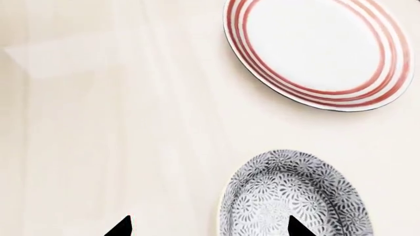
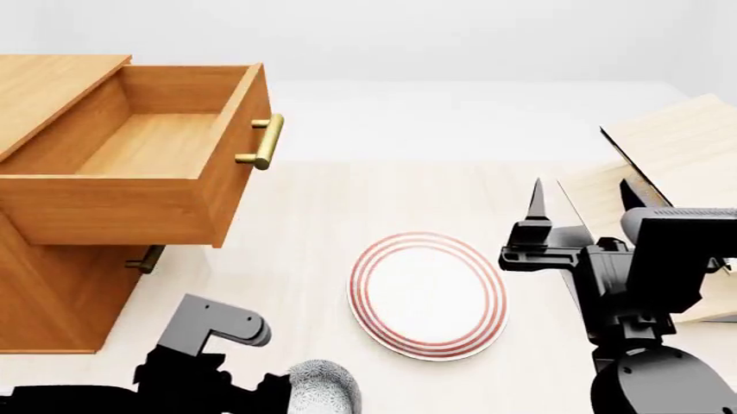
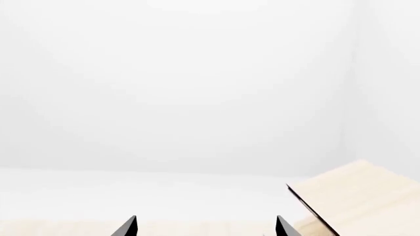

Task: Open the top drawer of the cabinet and put the bowl in it.

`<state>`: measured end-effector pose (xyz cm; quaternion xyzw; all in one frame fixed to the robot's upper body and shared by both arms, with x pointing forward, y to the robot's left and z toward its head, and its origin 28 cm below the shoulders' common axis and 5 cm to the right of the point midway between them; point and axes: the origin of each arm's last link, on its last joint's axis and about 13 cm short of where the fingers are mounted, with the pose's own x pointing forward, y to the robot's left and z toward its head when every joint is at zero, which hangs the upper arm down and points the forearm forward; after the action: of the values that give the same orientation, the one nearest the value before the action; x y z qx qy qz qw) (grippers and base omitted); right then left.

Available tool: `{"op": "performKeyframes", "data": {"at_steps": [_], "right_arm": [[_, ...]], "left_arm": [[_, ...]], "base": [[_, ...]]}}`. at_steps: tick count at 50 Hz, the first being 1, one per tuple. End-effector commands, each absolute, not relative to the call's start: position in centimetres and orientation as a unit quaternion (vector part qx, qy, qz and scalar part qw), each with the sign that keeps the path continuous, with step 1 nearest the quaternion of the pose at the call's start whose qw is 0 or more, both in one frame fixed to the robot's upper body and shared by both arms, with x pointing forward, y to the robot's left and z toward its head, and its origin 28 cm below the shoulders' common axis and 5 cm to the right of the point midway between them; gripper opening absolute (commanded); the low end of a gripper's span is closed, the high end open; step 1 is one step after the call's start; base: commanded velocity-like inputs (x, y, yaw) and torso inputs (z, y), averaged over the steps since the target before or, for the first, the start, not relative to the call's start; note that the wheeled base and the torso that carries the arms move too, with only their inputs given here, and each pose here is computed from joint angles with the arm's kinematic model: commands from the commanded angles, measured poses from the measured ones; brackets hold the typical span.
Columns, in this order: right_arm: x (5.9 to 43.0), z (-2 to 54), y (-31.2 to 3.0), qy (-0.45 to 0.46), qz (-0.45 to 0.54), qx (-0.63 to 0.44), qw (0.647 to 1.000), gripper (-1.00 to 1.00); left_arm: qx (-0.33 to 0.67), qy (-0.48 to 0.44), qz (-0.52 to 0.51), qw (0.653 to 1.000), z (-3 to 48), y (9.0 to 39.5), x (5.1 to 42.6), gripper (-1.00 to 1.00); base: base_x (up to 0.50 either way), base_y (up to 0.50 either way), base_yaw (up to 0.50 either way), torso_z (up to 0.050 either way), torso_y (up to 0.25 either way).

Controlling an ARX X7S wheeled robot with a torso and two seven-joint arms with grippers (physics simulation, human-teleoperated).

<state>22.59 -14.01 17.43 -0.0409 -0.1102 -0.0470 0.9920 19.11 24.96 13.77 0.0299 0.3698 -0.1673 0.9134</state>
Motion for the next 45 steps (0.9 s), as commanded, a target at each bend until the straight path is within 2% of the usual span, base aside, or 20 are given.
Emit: {"op": "performKeyframes", "data": {"at_steps": [1,45], "right_arm": [[22.7,17.2,-14.0,-0.108,-0.048,-0.039,0.992,1.0],[23.1,16.9,-13.9,-0.102,-0.046,-0.039,0.993,1.0]], "left_arm": [[0.034,0.382,-0.162,0.909,13.1,24.8,20.1,1.0],[0.03,0.429,-0.18,0.885,10.0,23.6,21.7,1.0]], "base": [[0.0,0.0,0.0,0.0,0.0],[0.0,0.0,0.0,0.0,0.0]]}}
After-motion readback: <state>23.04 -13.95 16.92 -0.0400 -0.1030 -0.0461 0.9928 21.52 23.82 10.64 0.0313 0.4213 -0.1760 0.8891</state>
